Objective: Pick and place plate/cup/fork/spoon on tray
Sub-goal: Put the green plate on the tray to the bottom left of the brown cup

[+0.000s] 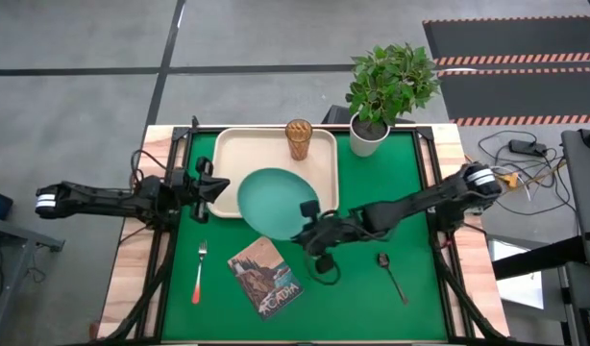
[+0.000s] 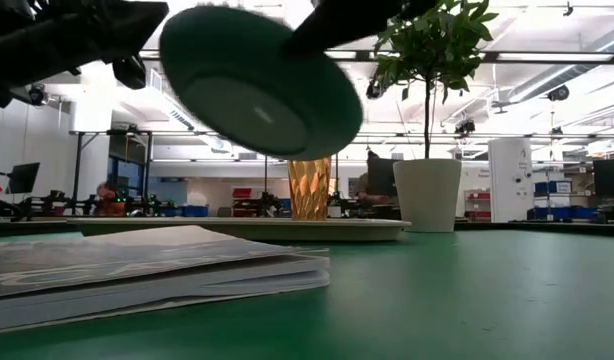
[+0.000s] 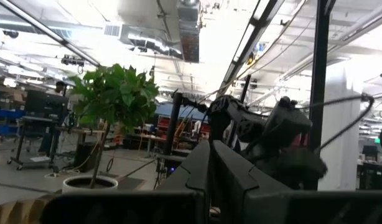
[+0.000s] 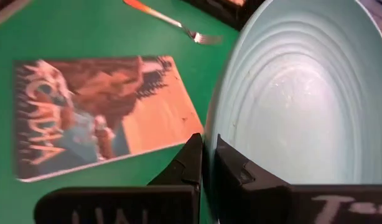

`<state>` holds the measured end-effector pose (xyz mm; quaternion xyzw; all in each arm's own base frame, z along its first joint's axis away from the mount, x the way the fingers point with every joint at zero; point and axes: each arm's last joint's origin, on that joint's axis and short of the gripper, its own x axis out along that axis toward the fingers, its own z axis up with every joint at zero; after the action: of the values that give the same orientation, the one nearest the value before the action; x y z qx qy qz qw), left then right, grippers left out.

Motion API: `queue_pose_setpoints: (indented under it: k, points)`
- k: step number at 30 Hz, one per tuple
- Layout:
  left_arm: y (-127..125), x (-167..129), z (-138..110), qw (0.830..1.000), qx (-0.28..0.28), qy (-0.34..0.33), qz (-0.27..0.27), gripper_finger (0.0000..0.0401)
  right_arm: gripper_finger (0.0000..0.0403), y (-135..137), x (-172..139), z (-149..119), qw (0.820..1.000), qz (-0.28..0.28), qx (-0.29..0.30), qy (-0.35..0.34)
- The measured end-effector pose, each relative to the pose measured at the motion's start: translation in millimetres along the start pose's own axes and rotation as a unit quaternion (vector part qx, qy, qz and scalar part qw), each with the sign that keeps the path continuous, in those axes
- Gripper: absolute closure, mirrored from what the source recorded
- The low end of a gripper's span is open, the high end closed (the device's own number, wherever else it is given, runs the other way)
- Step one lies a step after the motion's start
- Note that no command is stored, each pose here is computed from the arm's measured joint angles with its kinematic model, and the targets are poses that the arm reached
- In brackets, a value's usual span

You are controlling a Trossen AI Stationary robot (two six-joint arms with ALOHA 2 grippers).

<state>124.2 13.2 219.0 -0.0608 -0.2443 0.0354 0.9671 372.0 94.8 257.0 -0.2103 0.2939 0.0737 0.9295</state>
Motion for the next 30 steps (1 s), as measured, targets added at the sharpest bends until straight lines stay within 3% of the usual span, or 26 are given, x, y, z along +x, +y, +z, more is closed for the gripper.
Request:
queue_pose_setpoints:
  k: [14,30]
  points:
    - [-0.5,-1.4,3.6,1.000,0.000,-0.012,-0.002,0.0401,0.0394,-51.5,77.2,-1.7,0.994,-0.011,-0.064,0.089]
    - [-0.6,-1.4,3.1,1.000,0.000,-0.010,-0.003,0.0401,0.0394,-107.3,153.1,-36.7,0.993,-0.003,-0.020,0.115]
